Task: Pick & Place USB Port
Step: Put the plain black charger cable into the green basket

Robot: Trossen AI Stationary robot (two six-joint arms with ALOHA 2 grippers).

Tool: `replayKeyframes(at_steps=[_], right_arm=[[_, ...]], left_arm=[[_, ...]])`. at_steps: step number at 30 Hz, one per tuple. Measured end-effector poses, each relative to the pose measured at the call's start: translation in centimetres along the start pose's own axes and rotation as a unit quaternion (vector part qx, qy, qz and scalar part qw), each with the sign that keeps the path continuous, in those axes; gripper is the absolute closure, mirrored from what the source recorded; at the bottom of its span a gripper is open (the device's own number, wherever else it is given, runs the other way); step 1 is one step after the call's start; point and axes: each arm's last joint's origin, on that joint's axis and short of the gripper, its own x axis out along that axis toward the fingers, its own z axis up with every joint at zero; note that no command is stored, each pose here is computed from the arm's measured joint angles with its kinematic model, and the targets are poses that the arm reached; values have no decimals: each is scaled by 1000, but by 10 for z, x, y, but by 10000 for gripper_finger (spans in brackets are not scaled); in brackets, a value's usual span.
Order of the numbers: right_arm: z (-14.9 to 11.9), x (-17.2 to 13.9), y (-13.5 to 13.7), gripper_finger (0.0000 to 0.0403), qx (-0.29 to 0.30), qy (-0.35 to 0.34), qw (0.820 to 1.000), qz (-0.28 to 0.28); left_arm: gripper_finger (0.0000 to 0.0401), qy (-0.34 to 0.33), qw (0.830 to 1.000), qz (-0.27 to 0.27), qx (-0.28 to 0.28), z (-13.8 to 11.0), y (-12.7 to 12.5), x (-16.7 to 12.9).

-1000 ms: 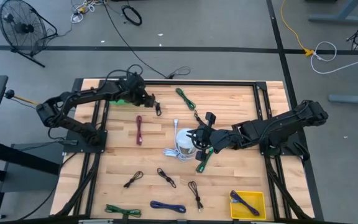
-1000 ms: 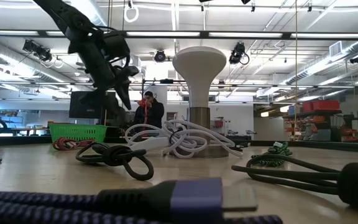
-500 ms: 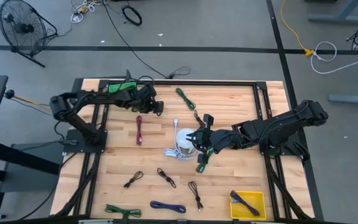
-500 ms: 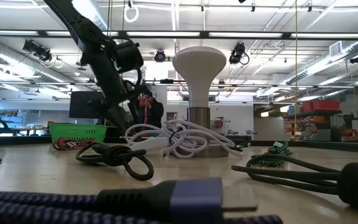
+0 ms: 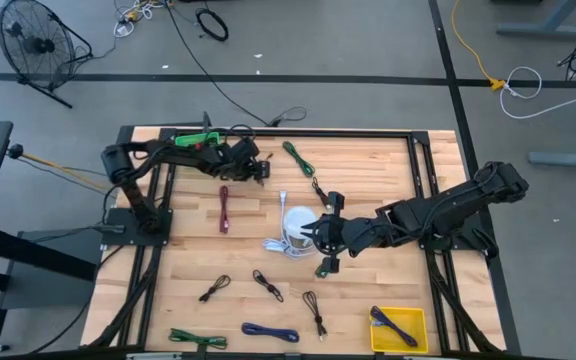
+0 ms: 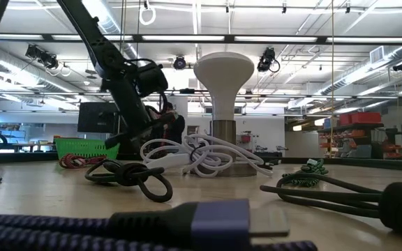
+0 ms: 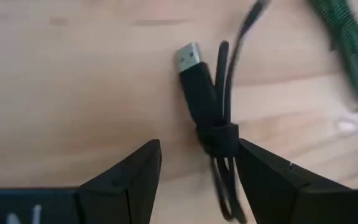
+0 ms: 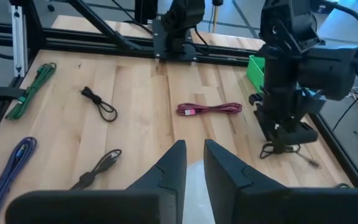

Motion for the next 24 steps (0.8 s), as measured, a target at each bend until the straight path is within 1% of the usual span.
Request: replayKeyframes(at_steps=[2, 4, 7, 9, 13, 14, 19, 24], right_arm=[[0, 0, 0, 346, 0, 0, 1000, 0], [0, 0, 0, 346, 0, 0, 1000, 0], [0, 0, 0, 346, 0, 0, 1000, 0], [0, 0, 0, 346, 0, 0, 1000, -1], [0, 0, 0, 346, 0, 0, 1000, 0], [0, 0, 0, 346, 0, 0, 1000, 0], [0, 0, 0, 346, 0, 0, 1000, 0], [0, 0, 0, 346, 0, 0, 1000, 0]], left_arm=[[190, -12, 1000, -15, 10, 2, -3, 1], [195, -17, 999, -19, 22, 3, -4, 2], [224, -17, 1000, -15, 21, 5, -3, 3], [262, -14, 1000, -11, 24, 4, -2, 4], [366, -10, 998, -11, 58, 4, -2, 5], [373, -10, 998, -10, 64, 4, -2, 6], [373, -8, 997, -9, 72, 4, -2, 6], [373, -4, 995, -10, 103, 4, -1, 4]])
